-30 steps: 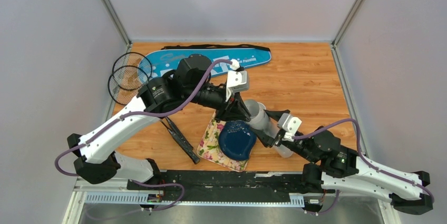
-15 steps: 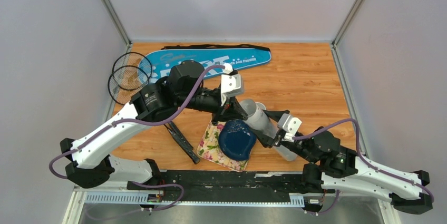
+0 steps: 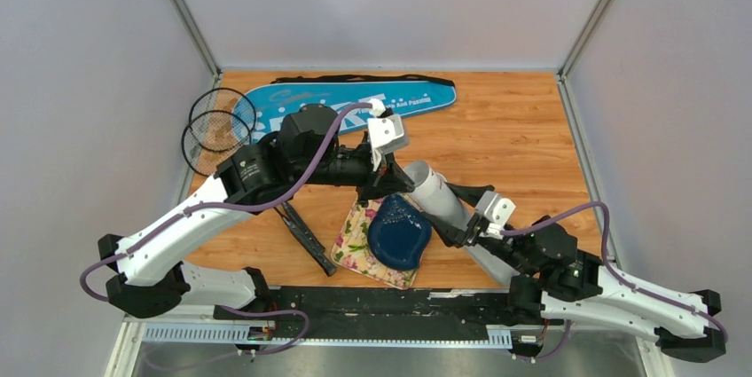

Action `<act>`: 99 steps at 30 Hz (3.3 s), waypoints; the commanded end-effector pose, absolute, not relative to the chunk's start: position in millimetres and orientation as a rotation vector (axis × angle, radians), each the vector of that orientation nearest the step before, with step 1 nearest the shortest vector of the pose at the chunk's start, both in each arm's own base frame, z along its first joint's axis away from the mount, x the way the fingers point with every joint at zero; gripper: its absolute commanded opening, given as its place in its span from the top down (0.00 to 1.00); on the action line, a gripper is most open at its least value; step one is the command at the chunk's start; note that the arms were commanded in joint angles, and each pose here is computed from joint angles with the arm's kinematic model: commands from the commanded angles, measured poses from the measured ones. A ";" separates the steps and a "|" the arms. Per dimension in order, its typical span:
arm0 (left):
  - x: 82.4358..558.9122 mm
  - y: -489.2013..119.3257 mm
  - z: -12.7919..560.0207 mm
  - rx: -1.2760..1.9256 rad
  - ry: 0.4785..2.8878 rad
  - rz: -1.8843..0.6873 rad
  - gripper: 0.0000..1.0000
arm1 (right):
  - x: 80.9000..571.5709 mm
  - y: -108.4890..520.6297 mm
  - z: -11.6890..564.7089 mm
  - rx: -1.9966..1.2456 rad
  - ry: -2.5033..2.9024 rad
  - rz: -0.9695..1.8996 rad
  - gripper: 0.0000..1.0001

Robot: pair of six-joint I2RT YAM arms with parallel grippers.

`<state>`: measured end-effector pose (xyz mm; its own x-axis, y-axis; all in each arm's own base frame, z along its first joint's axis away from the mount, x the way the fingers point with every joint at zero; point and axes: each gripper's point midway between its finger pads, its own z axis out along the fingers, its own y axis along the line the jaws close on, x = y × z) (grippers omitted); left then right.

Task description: Pack up the badminton gear

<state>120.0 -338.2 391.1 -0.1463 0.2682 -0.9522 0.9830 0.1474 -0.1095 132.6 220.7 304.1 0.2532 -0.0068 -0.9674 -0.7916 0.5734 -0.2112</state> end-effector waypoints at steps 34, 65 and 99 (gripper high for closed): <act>95.8 -307.1 440.5 1.361 1.316 -1.557 0.49 | 119.7 214.2 309.2 -0.859 1.198 0.673 0.79; 106.6 -317.5 390.9 1.388 1.418 -1.577 0.56 | 120.2 211.2 316.0 -0.846 1.186 0.669 0.79; 108.3 -325.4 380.7 1.411 1.479 -1.534 0.76 | 123.3 212.9 314.8 -0.843 1.196 0.655 0.80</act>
<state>107.6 -324.7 362.6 -0.3338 0.2928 -0.8960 0.8935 -0.2045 -0.3997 123.1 219.3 276.6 0.2229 -0.0913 -0.9706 -0.8271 0.5092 -0.2378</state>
